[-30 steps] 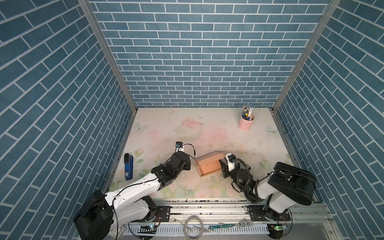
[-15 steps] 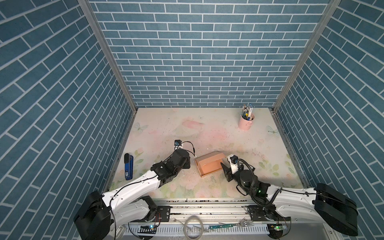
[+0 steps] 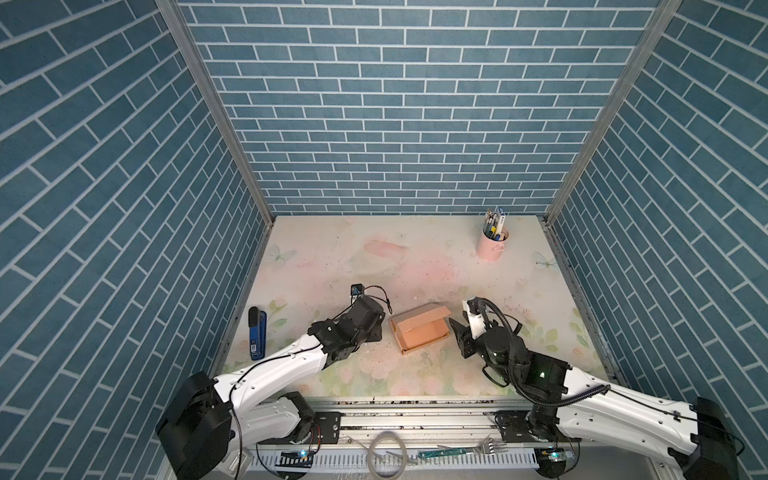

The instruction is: Fold the paper box

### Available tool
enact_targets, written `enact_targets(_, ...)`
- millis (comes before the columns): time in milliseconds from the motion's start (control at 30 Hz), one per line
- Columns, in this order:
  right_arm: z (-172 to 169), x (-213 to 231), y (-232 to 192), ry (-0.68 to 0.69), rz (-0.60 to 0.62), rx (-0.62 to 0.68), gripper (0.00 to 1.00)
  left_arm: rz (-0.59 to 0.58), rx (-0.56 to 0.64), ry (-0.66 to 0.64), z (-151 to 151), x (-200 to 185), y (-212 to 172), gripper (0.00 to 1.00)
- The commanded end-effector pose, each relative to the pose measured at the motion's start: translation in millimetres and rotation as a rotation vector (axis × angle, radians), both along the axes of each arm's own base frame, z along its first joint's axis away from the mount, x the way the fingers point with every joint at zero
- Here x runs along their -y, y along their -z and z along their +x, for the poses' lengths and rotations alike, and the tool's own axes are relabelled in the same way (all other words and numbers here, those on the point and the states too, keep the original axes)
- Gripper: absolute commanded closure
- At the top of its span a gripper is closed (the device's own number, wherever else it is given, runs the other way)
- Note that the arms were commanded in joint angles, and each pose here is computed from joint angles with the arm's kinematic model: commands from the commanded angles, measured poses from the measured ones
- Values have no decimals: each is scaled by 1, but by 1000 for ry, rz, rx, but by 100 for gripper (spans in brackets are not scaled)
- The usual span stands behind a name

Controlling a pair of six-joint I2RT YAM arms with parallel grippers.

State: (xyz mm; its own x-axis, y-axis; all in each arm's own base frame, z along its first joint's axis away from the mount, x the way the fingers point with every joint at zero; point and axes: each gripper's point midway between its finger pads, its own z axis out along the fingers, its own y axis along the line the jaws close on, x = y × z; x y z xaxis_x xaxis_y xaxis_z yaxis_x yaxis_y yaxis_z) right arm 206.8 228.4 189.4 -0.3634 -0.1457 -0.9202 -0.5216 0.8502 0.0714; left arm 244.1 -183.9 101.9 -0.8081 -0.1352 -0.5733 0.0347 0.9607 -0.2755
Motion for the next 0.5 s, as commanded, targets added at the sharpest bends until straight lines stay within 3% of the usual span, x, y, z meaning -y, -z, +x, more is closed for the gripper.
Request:
enact_targets(0, 4, -1, 6, 16, -33, -137, 58, -42, -43, -5, -2, 7, -2, 56)
enact_targets(200, 22, -23, 3, -20, -69, -227, 59, -129, -67, -11, 5, 28, -4, 56)
enact_targets(467, 31, -44, 36, -44, -144, -289, 60, -131, -92, -7, 6, 34, 8, 56)
